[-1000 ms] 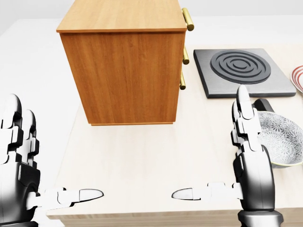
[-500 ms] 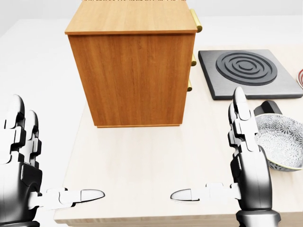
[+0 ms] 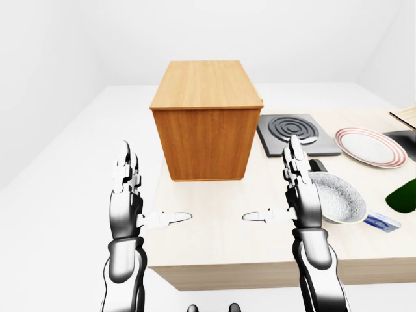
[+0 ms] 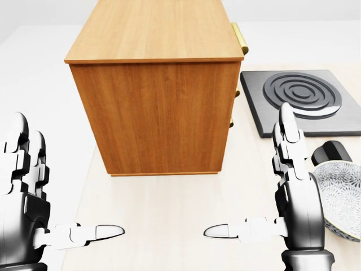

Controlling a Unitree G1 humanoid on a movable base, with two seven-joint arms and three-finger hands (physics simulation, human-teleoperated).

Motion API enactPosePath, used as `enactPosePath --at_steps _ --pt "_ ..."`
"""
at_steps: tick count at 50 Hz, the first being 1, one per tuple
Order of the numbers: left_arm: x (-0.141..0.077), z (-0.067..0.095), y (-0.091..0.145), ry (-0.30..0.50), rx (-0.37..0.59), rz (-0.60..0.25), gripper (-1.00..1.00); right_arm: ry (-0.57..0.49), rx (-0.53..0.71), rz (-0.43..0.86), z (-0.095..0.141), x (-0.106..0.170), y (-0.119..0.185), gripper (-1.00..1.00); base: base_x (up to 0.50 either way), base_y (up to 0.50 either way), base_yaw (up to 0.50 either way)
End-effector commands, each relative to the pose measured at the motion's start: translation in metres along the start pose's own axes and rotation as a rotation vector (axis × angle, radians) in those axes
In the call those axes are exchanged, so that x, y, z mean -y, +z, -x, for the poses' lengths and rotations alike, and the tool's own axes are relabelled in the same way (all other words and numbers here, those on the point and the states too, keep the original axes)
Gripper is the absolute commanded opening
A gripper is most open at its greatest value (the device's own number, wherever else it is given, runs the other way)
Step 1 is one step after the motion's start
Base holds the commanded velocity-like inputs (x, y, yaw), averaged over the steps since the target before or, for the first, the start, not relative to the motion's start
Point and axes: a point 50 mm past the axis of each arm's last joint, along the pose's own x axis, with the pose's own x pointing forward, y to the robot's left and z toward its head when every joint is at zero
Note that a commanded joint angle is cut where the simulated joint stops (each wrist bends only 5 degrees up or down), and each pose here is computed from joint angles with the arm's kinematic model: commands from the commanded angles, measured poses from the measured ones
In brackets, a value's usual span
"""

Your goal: Put the bowl on the top of the cabinet.

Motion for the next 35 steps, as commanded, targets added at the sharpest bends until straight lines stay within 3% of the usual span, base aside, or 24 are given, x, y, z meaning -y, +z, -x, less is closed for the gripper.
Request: enactPosePath --at_steps 1,27,35 --pt "0.0008 -0.0003 0.0005 -0.004 0.003 0.001 1.00 0.000 -0.001 -0.001 0.0000 0.0001 -0.0001 1.00 0.24 0.00 0.00" --pt "0.0020 0.0005 -0.0017 -0.013 -0.008 0.002 1.00 0.010 -0.011 -0.002 0.0004 -0.0013 -0.0026 1.00 0.24 0.00 0.00" --pt "0.0024 0.0010 -0.0018 -0.018 -0.010 0.005 1.00 0.021 -0.013 -0.008 0.0007 -0.0027 -0.0028 1.00 0.00 0.00 0.00"
